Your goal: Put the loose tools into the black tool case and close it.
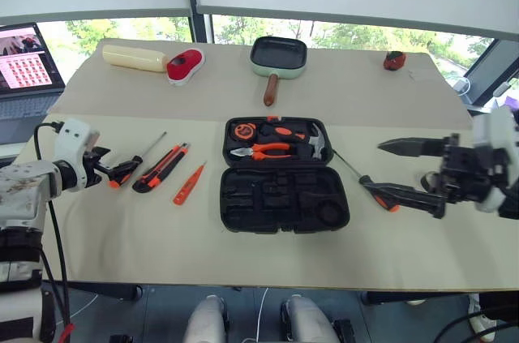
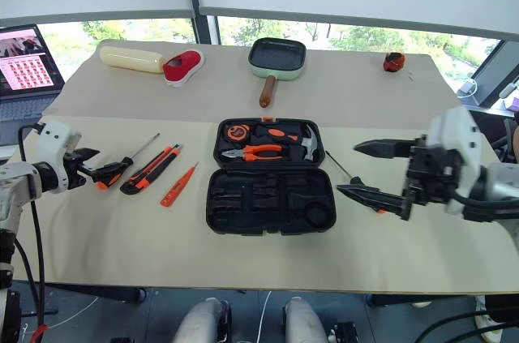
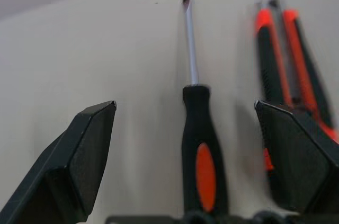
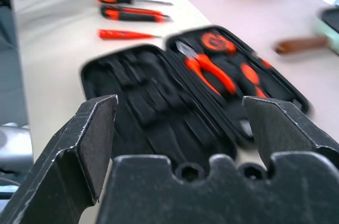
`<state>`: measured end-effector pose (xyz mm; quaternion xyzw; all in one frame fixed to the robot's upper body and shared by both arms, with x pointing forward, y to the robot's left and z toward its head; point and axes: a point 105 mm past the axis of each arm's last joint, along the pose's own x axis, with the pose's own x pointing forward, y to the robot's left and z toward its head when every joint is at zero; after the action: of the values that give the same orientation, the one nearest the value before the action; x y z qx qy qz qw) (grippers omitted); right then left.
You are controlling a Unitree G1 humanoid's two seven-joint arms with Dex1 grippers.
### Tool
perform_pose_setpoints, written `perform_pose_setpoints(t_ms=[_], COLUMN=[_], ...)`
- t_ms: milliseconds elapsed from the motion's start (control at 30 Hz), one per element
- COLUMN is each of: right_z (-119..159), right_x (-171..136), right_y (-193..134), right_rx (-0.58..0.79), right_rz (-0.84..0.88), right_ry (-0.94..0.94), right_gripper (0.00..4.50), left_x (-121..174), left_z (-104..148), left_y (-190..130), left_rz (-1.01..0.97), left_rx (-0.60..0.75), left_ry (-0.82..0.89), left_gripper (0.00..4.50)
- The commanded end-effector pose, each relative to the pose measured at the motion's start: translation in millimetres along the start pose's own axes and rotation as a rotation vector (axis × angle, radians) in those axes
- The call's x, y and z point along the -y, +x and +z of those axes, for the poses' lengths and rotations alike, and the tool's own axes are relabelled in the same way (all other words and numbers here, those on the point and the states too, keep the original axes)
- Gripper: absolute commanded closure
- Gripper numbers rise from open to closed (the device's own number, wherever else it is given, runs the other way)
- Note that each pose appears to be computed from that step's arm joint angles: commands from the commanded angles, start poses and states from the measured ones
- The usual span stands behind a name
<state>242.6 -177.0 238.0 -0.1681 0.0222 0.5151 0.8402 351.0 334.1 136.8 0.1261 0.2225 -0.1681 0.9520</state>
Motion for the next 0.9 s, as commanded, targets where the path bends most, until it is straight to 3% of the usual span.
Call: perform_pose_setpoints(t_ms=[33, 133, 233, 300, 500, 667, 700, 767, 900], right_z=[13.1, 15.5, 17.8, 19.4, 17.3, 9.7, 5.6, -0.7, -15.0], right_x=[-7.2, -11.1, -12.0, -12.1, -12.6, -10.3, -10.9, -13.2, -14.8], right_y=[11.9, 15.5, 16.2, 16.5, 15.4, 8.8, 6.2, 2.6, -2.8], right_rx=[0.035, 0.04, 0.049, 0.058, 0.046, 0.019, 0.005, -0.017, -0.06], right_rz=[0.016, 0.023, 0.019, 0.017, 0.011, -0.02, -0.03, -0.041, -0.089], right_ry=[-0.032, -0.035, -0.037, -0.034, -0.04, -0.016, -0.007, 0.008, 0.034], right_gripper=[0.11, 0.11, 0.0, 0.0, 0.0, 0.0, 0.0, 0.0, 0.0], left_x=[-5.0, -2.5, -3.8, -2.6, -4.6, -1.1, 17.3, 52.7, 111.2], left_z=[-0.6, -12.3, -20.5, -25.8, -27.0, 35.1, 67.9, 104.8, 128.6], left_y=[5.0, 11.3, 15.6, 17.5, 18.9, 14.6, 12.3, 5.9, 12.7], left_rz=[-0.003, -0.026, -0.022, -0.033, -0.036, -0.082, -0.177, -0.349, -0.579], left_rx=[-0.023, -0.068, -0.09, -0.105, -0.084, 0.134, 0.238, 0.344, 0.361], left_ry=[0.015, 0.026, 0.039, 0.049, 0.037, 0.097, 0.193, 0.346, 0.552], left_gripper=[0.0, 0.0, 0.7, 1.26, 3.6, 3.61, 3.61, 3.61, 3.61])
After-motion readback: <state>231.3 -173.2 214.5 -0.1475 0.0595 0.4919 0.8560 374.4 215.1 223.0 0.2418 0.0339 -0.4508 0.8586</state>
